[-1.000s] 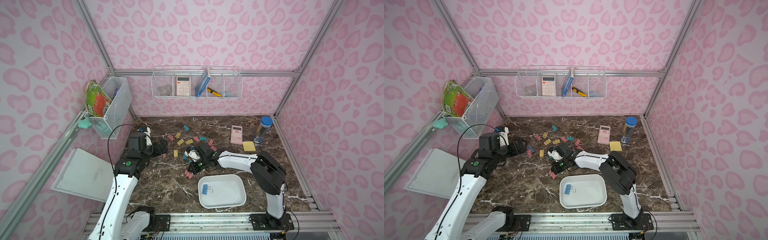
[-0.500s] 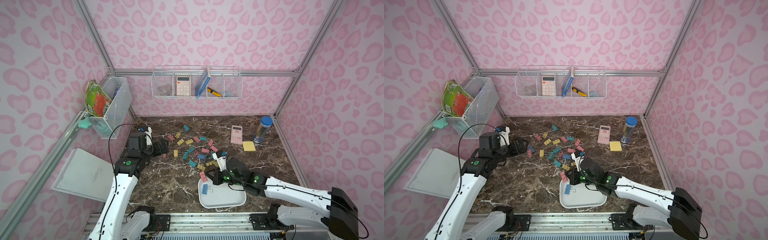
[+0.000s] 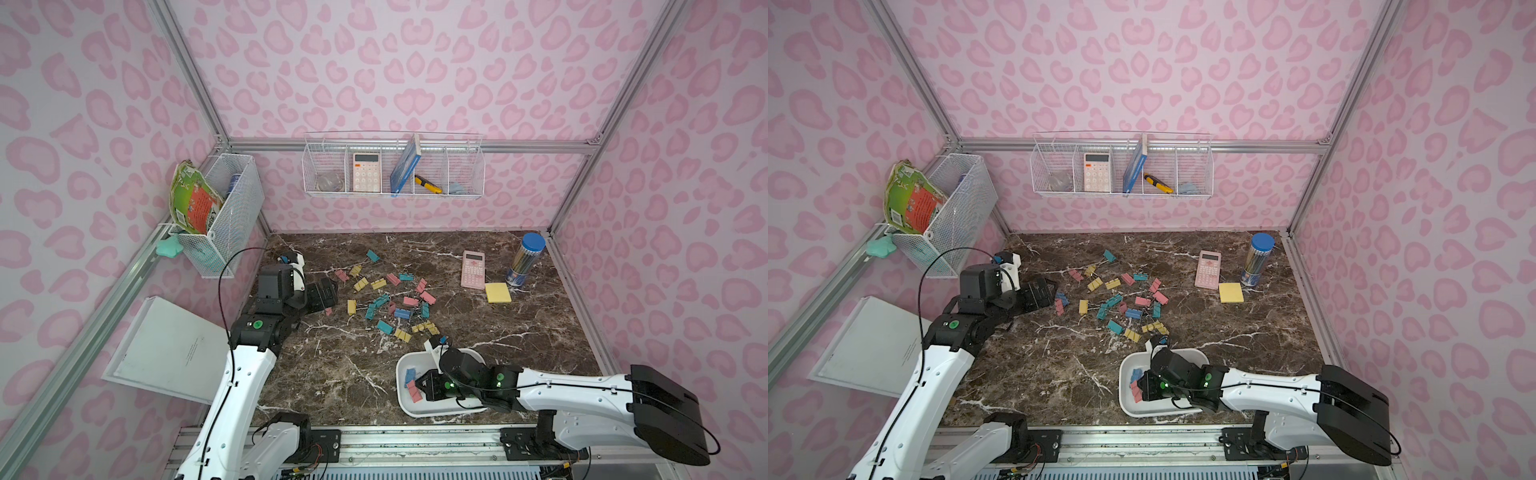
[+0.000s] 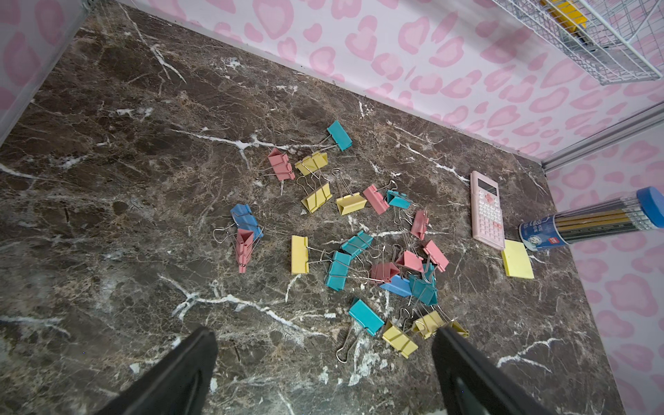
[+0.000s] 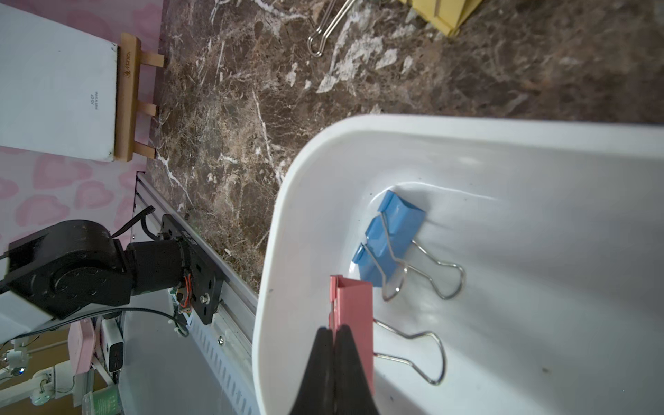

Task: Put the binder clips in the storage box
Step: Place the binder clip in the storage box, then pick up the binder clip at the center of the board.

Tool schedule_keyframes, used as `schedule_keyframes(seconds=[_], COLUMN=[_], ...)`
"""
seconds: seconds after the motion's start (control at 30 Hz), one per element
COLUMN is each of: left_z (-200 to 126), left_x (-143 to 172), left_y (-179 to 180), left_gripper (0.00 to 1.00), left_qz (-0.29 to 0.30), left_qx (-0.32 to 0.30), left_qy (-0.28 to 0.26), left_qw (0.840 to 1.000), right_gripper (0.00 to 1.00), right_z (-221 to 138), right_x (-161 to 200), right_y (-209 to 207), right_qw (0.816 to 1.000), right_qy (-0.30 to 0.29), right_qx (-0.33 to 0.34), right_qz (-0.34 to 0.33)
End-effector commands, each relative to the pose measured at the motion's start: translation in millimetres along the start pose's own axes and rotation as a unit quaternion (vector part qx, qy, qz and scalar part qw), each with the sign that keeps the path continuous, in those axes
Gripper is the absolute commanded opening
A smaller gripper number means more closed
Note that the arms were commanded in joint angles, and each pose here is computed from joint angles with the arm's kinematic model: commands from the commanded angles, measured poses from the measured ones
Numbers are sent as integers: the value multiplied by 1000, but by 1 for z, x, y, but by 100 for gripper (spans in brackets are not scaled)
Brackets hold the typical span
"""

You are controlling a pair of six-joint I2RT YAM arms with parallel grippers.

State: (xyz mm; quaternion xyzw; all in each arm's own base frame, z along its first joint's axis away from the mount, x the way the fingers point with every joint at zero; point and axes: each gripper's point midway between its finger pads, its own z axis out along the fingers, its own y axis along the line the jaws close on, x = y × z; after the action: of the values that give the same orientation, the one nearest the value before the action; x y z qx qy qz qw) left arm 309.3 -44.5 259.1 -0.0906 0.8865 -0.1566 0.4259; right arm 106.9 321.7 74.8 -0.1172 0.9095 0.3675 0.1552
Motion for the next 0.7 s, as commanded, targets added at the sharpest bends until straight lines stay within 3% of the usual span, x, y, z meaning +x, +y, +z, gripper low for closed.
schedule_keyframes(seconds=[0.0,0.13,0.3,0.43,0.57,0.67], left_z=[0,0,-3,-4,-4,-4], left_x=[-2,-2,-3,-4,-4,-4], left_y=[0,1,0,1,1,0], left_gripper=[98,98,98,98,98,98], left_qz=[5,5,6,7,8,9], left_qx=[-1,-2,-1,-4,-4,-3], left_qy=[-3,-4,-5,-10,-10,-10], left_qw=[1000,1000,1000,1000,1000,1000], right_gripper=[8,31,31,29,30,29], right_z=[8,-4,-50,-74,-52,-22], right_x=[4,-20,-106,-172,-196,-204], right_y=[3,14,4,-50,-83,-80], right_qw=[1000,999,987,980,978,985], right_qy=[4,-32,-153,-188,-152,-78], right_qx=[-6,4,28,57,139,154], right_qz=[1,-14,-32,34,36,-28])
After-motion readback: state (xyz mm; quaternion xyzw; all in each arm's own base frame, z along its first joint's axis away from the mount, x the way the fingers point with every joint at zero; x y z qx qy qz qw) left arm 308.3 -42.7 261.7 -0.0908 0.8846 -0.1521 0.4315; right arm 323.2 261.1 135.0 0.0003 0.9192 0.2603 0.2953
